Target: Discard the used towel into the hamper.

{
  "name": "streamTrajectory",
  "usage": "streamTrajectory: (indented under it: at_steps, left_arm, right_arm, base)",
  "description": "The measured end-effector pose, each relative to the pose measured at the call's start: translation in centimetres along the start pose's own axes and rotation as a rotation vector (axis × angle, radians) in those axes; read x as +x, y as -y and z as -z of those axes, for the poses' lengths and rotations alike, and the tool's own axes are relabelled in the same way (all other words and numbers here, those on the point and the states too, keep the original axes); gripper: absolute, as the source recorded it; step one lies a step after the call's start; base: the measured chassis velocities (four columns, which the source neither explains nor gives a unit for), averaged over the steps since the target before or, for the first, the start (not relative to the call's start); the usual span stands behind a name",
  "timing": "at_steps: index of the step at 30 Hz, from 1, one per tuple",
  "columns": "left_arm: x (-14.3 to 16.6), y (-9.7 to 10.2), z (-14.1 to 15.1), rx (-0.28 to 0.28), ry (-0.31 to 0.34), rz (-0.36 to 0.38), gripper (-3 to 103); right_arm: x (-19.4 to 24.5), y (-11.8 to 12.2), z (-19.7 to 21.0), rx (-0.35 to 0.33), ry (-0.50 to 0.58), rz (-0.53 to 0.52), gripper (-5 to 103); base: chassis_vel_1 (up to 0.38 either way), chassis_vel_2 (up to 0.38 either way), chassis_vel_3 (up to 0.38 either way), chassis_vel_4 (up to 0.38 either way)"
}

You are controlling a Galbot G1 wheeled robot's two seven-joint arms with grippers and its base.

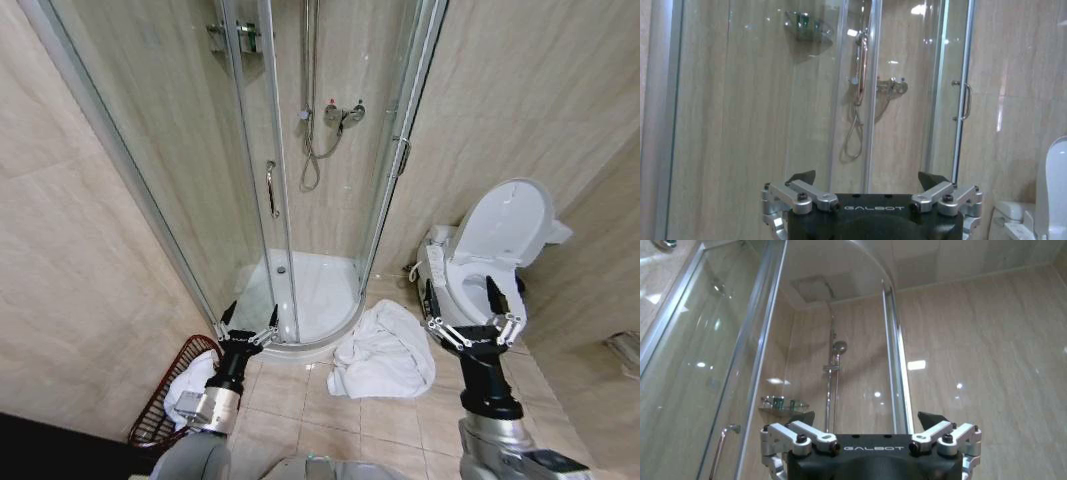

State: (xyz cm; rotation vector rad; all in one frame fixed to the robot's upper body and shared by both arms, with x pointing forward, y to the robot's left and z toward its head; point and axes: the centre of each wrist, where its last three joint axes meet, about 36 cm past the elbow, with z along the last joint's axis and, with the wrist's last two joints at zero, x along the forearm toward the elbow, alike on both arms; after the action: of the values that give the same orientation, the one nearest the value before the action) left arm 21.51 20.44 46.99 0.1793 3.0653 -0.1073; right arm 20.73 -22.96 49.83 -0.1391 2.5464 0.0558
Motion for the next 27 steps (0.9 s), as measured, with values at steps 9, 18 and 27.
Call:
streamTrajectory:
  at_steps: [9, 18, 27]
  left_arm:
    - [0.0, 0.0, 0.0, 0.0, 0.0, 0.0, 100]
    - [0.0, 0.0, 0.0, 0.0, 0.0, 0.0, 100]
    - [0.0, 0.0, 0.0, 0.0, 0.0, 0.0, 100]
  right_arm:
    - [-0.13, -0.18, 0.02, -0.001, -0.014, -0.006, 100]
    - [-0.68, 0.47, 0.05, 0.049, -0.016, -0.034, 100]
    - [-0.79, 0.32, -0.01, 0.109, -0.022, -0.139, 100]
  base:
    - [0.0, 0.0, 0.0, 0.0]
    - [0.0, 0.0, 0.0, 0.0]
    - [0.0, 0.0, 0.0, 0.0]
